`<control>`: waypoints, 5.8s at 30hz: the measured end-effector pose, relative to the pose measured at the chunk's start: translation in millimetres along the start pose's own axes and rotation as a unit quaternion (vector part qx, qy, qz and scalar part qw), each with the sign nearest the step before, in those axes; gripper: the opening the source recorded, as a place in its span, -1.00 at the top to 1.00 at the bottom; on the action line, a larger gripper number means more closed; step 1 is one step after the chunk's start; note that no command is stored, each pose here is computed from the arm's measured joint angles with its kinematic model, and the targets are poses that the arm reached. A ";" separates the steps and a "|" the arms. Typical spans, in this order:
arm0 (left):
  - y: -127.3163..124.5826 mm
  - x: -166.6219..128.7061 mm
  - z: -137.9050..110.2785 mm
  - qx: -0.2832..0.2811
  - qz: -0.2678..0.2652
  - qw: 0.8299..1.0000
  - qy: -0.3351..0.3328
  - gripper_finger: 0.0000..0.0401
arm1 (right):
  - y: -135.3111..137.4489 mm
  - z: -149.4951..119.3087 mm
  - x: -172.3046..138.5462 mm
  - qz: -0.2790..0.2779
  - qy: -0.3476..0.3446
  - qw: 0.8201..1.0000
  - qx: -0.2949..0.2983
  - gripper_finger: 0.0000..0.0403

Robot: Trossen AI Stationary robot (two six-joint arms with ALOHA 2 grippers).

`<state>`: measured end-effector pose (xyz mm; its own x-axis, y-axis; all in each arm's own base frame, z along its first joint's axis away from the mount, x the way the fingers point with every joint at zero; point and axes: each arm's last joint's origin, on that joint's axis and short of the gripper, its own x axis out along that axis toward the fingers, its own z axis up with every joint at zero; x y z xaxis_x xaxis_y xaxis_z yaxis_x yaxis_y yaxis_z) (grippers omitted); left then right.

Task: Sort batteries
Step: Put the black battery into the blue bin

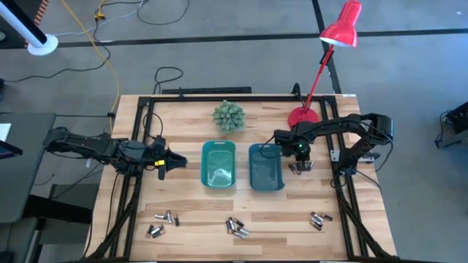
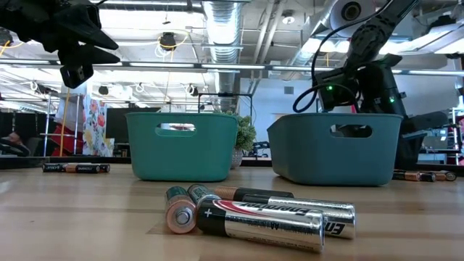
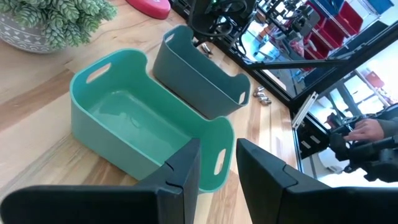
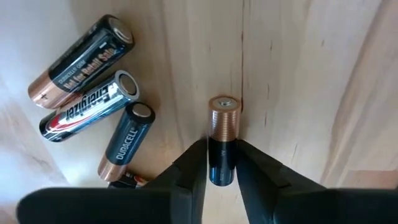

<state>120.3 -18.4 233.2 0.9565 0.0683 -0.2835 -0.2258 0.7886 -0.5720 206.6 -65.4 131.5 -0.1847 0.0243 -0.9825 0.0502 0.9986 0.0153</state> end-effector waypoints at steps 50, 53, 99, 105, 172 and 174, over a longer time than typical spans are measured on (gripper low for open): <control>1.4 -0.1 -1.5 0.009 0.008 1.000 0.008 0.50 | 52.3 68.7 -166.7 0.000 -0.151 0.986 0.073 0.92; 1.4 0.0 -1.5 0.009 0.008 1.000 0.008 0.50 | 54.3 82.7 -148.9 0.004 -0.130 0.989 0.069 0.91; 5.3 -0.3 -4.5 0.017 0.035 0.999 0.016 0.50 | 63.4 134.0 -77.0 0.026 -0.065 0.994 0.084 0.56; 6.3 -0.5 -3.8 0.014 0.052 0.999 0.002 0.49 | 63.4 131.2 -78.2 0.025 -0.056 0.994 0.091 0.56; 58.1 29.2 12.3 0.042 0.367 0.846 0.384 0.23 | 92.5 -41.3 -144.4 0.057 -0.336 0.890 0.304 0.56; 59.5 31.9 11.5 0.040 0.361 0.847 0.389 0.23 | 92.5 -41.3 -144.4 0.057 -0.336 0.890 0.304 0.56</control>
<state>139.5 37.8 199.1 0.1568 0.1520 -0.9759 -0.6573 0.7535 0.0118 197.3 25.4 282.5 0.4745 -0.1128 -0.8730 0.5899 0.7769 0.2203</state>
